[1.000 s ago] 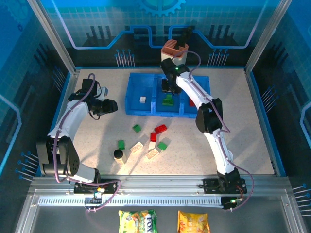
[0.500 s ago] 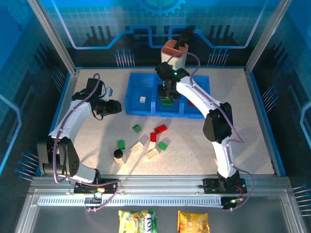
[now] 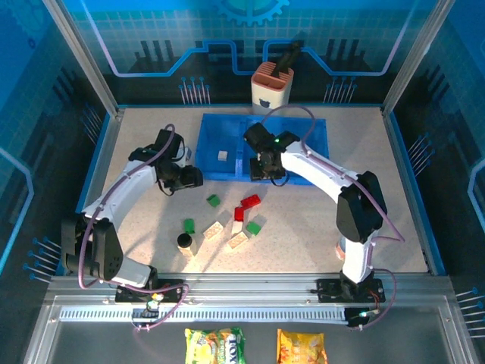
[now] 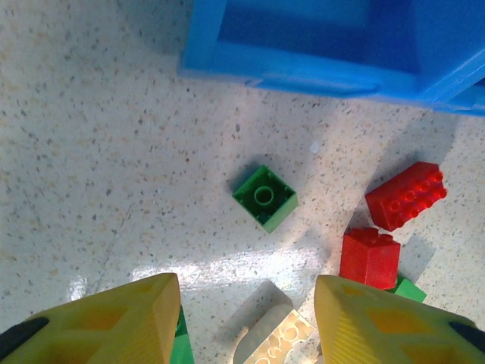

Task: Sort the legos into containers by color
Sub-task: Pick up the lego from the center of the table.

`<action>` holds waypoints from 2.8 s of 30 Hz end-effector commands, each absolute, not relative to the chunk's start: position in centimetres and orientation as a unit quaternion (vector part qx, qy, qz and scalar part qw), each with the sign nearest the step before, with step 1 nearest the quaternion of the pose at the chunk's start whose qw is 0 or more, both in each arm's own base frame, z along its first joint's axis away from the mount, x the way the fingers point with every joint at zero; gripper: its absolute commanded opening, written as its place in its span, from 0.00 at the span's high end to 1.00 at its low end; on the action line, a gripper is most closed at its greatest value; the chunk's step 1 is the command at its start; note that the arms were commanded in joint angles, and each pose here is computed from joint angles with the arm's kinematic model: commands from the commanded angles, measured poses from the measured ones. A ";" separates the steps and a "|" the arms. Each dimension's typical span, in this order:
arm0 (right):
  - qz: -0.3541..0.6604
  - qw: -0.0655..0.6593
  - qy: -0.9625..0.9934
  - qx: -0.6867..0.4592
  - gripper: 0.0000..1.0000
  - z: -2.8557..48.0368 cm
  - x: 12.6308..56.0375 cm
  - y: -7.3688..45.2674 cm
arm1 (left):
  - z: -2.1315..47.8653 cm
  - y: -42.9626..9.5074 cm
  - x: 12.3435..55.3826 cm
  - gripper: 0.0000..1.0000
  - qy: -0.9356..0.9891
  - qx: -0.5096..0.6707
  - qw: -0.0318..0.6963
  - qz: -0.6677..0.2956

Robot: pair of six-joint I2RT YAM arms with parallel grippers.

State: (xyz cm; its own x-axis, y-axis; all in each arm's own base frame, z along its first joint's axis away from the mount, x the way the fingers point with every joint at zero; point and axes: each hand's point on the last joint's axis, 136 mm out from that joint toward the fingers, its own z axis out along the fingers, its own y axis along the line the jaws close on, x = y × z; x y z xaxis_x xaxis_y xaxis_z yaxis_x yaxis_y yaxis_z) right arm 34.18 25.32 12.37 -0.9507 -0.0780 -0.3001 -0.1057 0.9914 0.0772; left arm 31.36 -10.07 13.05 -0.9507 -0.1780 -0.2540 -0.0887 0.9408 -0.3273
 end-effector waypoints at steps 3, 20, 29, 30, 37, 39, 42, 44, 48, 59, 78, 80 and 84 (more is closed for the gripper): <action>0.061 0.143 0.988 -0.012 0.51 11.5 31.1 27.1 | 12.8 -9.2 30.7 0.49 0.977 -0.074 0.144 -0.137; 0.056 0.130 0.988 0.053 0.47 8.2 26.7 31.4 | 14.6 -7.5 31.7 0.46 0.977 -0.008 0.190 -0.101; 0.037 0.102 0.994 0.028 0.44 6.3 25.8 33.1 | 13.3 -7.3 31.4 0.46 0.976 -0.007 0.188 -0.105; 0.035 0.101 0.994 0.027 0.44 6.1 25.8 33.2 | 13.3 -7.3 31.5 0.46 0.976 -0.007 0.189 -0.107; 0.017 0.091 0.996 0.020 0.44 4.7 25.9 33.6 | 13.1 -7.4 31.4 0.46 0.975 -0.011 0.189 -0.114; 0.013 0.088 0.996 0.019 0.44 4.3 26.0 33.7 | 13.1 -7.4 31.4 0.46 0.975 -0.012 0.189 -0.118; 0.003 0.085 0.996 0.016 0.45 3.5 26.1 33.7 | 13.2 -7.4 31.5 0.47 0.974 -0.013 0.190 -0.121; -0.007 0.082 0.996 0.015 0.45 3.1 26.2 33.6 | 13.2 -7.3 31.4 0.47 0.974 -0.015 0.190 -0.122; -0.016 0.076 0.997 0.016 0.46 2.2 26.2 33.6 | 13.4 -7.3 31.5 0.47 0.973 -0.018 0.193 -0.127; -0.029 0.067 0.997 0.022 0.53 1.3 25.9 33.3 | 13.4 -7.3 31.5 0.47 0.972 -0.023 0.191 -0.136; -0.016 0.083 0.996 0.024 0.66 3.5 26.1 33.3 | 13.5 -7.1 31.5 0.48 0.971 -0.028 0.192 -0.142; -0.013 0.088 0.996 0.022 0.66 4.1 26.2 33.4 | 13.6 -7.1 31.6 0.47 0.971 -0.029 0.192 -0.142; -0.004 0.097 0.995 0.020 0.67 5.5 26.3 33.5 | 13.5 -7.0 31.6 0.47 0.971 -0.030 0.191 -0.141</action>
State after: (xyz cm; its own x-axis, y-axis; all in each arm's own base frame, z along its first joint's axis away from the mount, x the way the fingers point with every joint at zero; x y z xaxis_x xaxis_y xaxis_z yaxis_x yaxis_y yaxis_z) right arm 26.23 33.15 2.20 -0.9891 0.0347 -0.1432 0.0392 0.9988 -0.0291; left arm 31.90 -6.90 13.15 -0.9290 -0.1107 -0.3531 -0.0157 0.9651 -0.2614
